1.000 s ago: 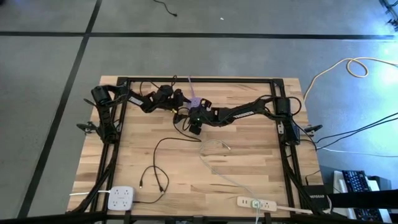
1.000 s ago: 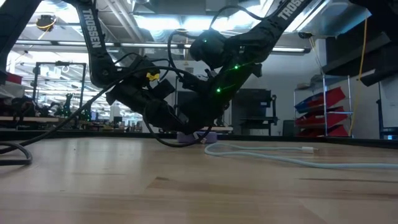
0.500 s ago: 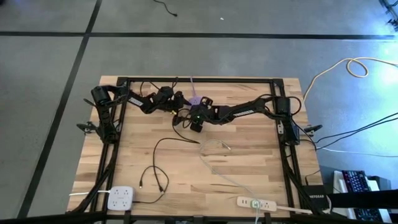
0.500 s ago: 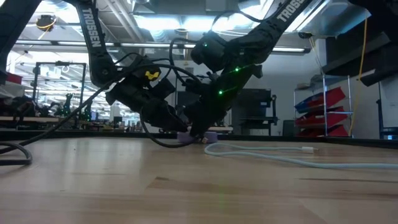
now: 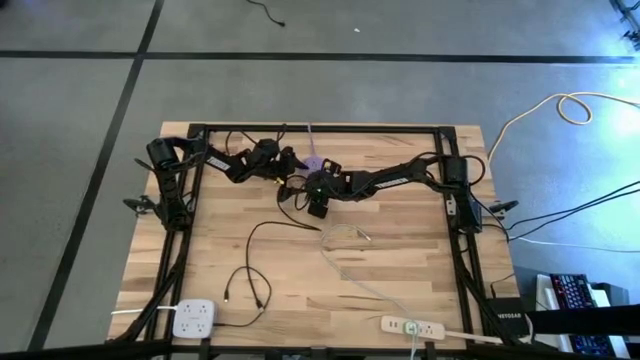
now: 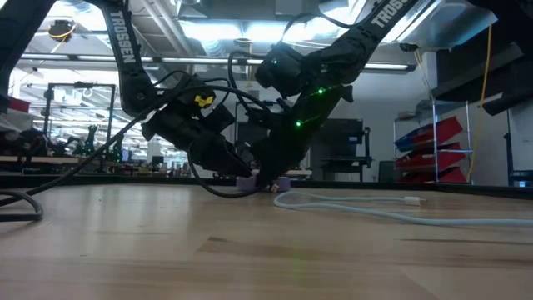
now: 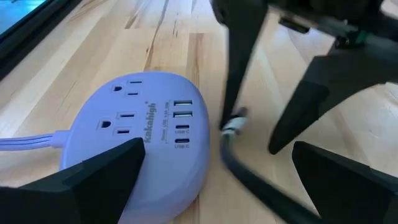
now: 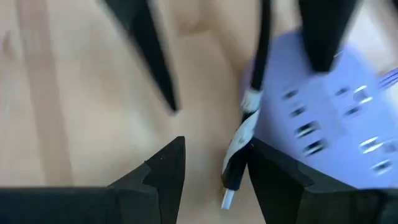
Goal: Insert USB
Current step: Insert the black usb cable into the purple outlet extension
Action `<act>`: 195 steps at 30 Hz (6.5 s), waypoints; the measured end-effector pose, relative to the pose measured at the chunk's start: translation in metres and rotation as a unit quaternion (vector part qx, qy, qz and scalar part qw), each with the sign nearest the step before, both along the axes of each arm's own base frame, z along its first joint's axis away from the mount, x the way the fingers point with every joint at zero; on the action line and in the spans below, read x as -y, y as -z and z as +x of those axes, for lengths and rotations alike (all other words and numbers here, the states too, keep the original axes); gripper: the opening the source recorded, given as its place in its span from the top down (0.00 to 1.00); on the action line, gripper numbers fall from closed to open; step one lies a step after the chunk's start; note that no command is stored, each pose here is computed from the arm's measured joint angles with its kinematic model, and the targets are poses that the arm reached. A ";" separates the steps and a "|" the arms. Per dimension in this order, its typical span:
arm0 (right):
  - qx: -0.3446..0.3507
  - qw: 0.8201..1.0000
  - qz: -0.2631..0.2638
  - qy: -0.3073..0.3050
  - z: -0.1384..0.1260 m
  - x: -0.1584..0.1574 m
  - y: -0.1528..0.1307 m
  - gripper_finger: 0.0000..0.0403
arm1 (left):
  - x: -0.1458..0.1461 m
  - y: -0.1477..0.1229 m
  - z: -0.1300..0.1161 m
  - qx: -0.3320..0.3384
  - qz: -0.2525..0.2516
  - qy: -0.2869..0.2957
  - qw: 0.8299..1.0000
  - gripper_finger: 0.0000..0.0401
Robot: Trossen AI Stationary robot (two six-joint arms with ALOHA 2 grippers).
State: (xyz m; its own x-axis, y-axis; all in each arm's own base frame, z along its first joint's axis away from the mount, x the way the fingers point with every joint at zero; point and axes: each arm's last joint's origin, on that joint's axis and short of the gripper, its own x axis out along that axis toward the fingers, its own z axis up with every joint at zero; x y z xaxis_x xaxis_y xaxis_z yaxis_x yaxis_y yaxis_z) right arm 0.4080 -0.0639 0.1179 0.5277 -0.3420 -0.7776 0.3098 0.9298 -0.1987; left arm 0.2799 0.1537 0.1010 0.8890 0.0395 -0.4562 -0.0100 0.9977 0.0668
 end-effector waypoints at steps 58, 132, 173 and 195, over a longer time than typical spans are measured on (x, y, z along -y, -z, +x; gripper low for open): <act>-0.025 0.993 0.112 0.016 0.015 0.022 -0.047 0.84 | 0.000 0.000 0.000 -0.001 -0.006 0.000 1.000 0.00; -0.118 0.976 0.162 0.083 0.043 0.039 -0.036 0.75 | 0.000 0.001 -0.001 -0.004 -0.007 0.002 1.000 0.00; -0.127 0.975 0.157 0.096 0.042 0.040 -0.029 0.98 | 0.000 0.001 -0.001 -0.004 -0.014 -0.001 1.000 0.00; -0.101 0.974 0.073 0.191 0.029 -0.013 -0.077 1.00 | 0.006 -0.021 -0.013 0.013 -0.064 0.050 0.997 0.00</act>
